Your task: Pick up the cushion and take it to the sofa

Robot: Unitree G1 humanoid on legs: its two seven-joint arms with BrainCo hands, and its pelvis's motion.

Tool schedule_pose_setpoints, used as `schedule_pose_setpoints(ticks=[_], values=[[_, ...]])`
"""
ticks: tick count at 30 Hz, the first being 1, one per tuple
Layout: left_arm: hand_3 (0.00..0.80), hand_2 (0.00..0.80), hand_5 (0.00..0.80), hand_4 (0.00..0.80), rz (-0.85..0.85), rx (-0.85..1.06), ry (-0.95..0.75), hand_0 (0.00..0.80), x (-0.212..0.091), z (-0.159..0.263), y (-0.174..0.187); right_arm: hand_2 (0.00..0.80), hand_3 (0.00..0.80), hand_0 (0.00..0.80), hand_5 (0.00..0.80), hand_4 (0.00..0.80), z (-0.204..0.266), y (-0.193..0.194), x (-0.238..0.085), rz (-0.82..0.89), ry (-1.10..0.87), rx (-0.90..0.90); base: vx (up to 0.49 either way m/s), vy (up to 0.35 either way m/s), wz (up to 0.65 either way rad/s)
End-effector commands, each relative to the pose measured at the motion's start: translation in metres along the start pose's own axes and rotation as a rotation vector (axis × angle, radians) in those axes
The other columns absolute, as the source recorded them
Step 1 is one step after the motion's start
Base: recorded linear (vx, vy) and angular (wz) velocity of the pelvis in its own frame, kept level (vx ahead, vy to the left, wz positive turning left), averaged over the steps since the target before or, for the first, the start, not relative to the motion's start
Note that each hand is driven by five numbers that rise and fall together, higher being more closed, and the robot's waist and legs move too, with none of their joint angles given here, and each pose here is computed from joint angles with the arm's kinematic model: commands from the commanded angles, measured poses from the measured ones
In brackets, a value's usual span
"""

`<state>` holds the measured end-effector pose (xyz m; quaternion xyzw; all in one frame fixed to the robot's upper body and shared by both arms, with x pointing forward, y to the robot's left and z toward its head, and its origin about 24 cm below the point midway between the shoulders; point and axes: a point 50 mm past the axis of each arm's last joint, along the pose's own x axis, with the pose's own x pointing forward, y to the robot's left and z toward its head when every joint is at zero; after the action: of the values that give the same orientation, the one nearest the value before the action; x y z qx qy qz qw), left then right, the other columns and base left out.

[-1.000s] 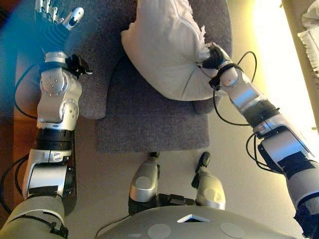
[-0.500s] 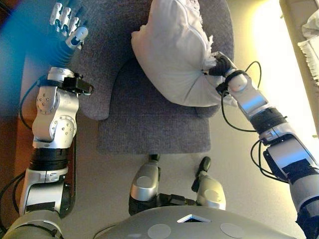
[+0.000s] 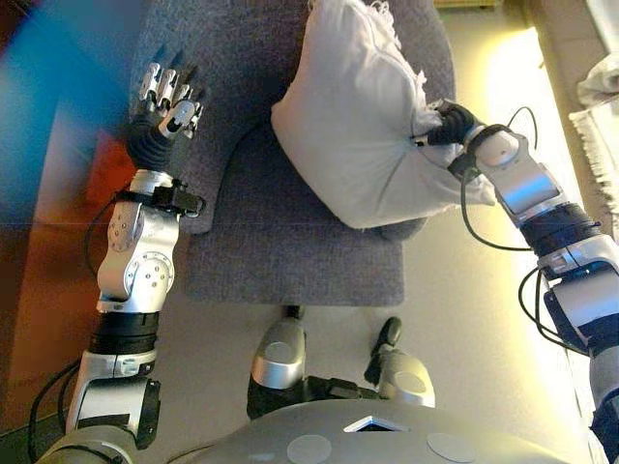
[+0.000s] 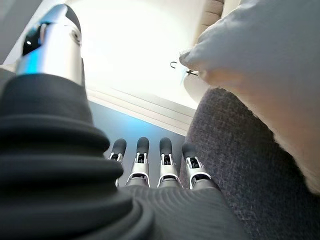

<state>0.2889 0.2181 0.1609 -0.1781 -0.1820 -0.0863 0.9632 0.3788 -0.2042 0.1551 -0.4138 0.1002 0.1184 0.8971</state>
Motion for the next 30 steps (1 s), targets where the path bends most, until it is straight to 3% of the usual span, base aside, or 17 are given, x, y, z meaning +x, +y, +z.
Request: schedule_pose_setpoints(ticks=[1, 13, 23, 24, 25, 30], values=[[0.0, 0.0, 0.0, 0.0, -0.031, 0.001, 0.035, 0.0, -0.014, -0.01, -0.004, 0.8, 0.8, 0.8, 0.8, 0.8, 0.031, -0.054, -0.017, -0.13, -0.086, -0.103, 0.078, 0.004, 0.02], [0.0, 0.0, 0.0, 0.0, -0.053, -0.007, 0.143, 0.0, -0.024, -0.027, -0.007, 0.8, 0.8, 0.8, 0.8, 0.8, 0.017, -0.04, -0.003, -0.009, 0.048, -0.08, 0.062, -0.019, 0.05], [0.0, 0.0, 0.0, 0.0, -0.144, -0.008, 0.061, 0.0, -0.005, -0.014, -0.025, 0.8, 0.8, 0.8, 0.8, 0.8, 0.028, -0.035, 0.011, -0.071, 0.046, -0.037, -0.102, -0.037, 0.05], [0.0, 0.0, 0.0, 0.0, -0.15, -0.007, 0.048, 0.0, -0.003, -0.012, -0.026, 0.307, 0.307, 0.307, 0.307, 0.307, 0.029, -0.037, 0.012, -0.096, 0.04, -0.021, -0.11, -0.024, 0.14], [0.0, 0.0, 0.0, 0.0, -0.157, -0.005, 0.037, 0.0, -0.002, -0.011, -0.028, 0.0, 0.0, 0.0, 0.0, 0.0, 0.03, -0.04, 0.012, -0.127, 0.034, 0.005, -0.103, -0.025, 0.09], [0.0, 0.0, 0.0, 0.0, -0.178, 0.002, -0.004, 0.0, 0.004, -0.003, -0.032, 0.0, 0.0, 0.0, 0.0, 0.0, 0.033, -0.055, 0.011, -0.228, 0.026, 0.071, -0.106, -0.005, 0.01]])
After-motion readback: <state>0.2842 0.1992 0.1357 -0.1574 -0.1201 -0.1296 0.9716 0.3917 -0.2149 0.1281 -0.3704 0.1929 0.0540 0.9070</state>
